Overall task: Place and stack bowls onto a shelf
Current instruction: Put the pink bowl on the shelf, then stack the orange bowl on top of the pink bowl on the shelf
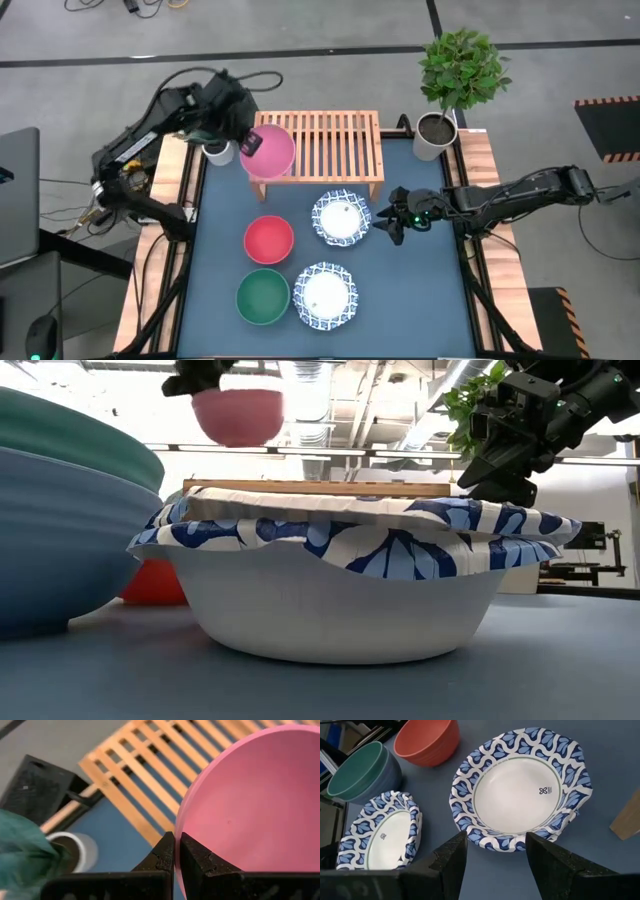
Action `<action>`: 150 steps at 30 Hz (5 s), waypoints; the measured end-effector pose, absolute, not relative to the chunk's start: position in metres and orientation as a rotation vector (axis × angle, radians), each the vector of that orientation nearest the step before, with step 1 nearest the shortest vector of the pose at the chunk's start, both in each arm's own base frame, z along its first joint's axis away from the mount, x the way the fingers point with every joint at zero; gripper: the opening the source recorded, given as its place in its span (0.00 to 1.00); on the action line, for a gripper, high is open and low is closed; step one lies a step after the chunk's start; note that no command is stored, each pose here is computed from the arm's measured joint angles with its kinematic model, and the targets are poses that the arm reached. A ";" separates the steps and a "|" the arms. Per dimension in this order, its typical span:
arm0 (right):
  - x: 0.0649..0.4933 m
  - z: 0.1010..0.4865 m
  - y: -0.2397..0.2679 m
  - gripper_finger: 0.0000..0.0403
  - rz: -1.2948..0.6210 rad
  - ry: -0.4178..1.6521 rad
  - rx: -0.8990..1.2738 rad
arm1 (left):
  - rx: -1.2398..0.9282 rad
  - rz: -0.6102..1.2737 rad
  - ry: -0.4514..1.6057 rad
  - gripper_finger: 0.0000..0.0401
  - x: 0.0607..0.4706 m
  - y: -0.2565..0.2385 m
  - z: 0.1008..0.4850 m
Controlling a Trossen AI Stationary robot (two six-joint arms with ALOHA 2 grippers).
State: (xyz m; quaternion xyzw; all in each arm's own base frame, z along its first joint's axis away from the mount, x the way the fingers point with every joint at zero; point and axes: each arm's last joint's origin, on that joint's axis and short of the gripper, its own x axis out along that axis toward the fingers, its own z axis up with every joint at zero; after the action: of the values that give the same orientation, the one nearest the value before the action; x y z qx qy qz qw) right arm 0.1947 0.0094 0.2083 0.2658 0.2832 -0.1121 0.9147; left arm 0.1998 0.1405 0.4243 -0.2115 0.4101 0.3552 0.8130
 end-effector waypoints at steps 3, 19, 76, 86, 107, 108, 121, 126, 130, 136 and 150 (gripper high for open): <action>0.195 0.208 0.009 0.56 -0.231 0.583 0.547 | -0.456 0.765 0.895 0.00 0.203 0.164 0.424; 0.195 0.208 0.009 0.56 -0.231 0.584 0.547 | -0.618 0.766 1.029 0.00 0.200 0.255 0.386; 0.195 0.208 0.009 0.56 -0.237 0.582 0.546 | -0.657 0.647 1.056 0.00 0.209 0.264 0.370; 0.195 0.208 0.009 0.56 -0.239 0.582 0.552 | -0.630 0.652 1.068 0.00 0.209 0.265 0.370; 0.194 0.208 0.009 0.56 -0.238 0.585 0.553 | -0.555 0.634 1.052 0.52 0.208 0.260 0.377; 0.194 0.208 0.009 0.56 -0.238 0.585 0.553 | -0.552 0.636 1.050 0.53 0.207 0.260 0.378; 0.194 0.208 0.009 0.56 -0.237 0.585 0.555 | -0.472 0.703 0.978 0.54 0.182 0.228 0.415; 0.194 0.208 0.009 0.56 -0.238 0.585 0.556 | -0.439 0.690 0.935 0.54 0.164 0.195 0.438; 0.194 0.208 0.009 0.56 -0.238 0.585 0.556 | -0.422 0.679 0.868 0.54 0.150 0.162 0.457; 0.194 0.208 0.009 0.56 -0.238 0.585 0.556 | -0.397 0.609 0.751 0.54 0.135 0.113 0.479; 0.194 0.208 0.009 0.56 -0.248 0.582 0.588 | -0.463 0.502 0.794 0.54 0.125 0.048 0.445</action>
State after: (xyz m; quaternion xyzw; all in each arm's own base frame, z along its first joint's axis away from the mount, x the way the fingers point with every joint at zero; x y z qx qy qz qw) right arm 0.1944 0.0093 0.2079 0.2851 0.2821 -0.1201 0.9081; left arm 0.1246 0.0478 0.4452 -0.2211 0.3791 0.2398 0.8660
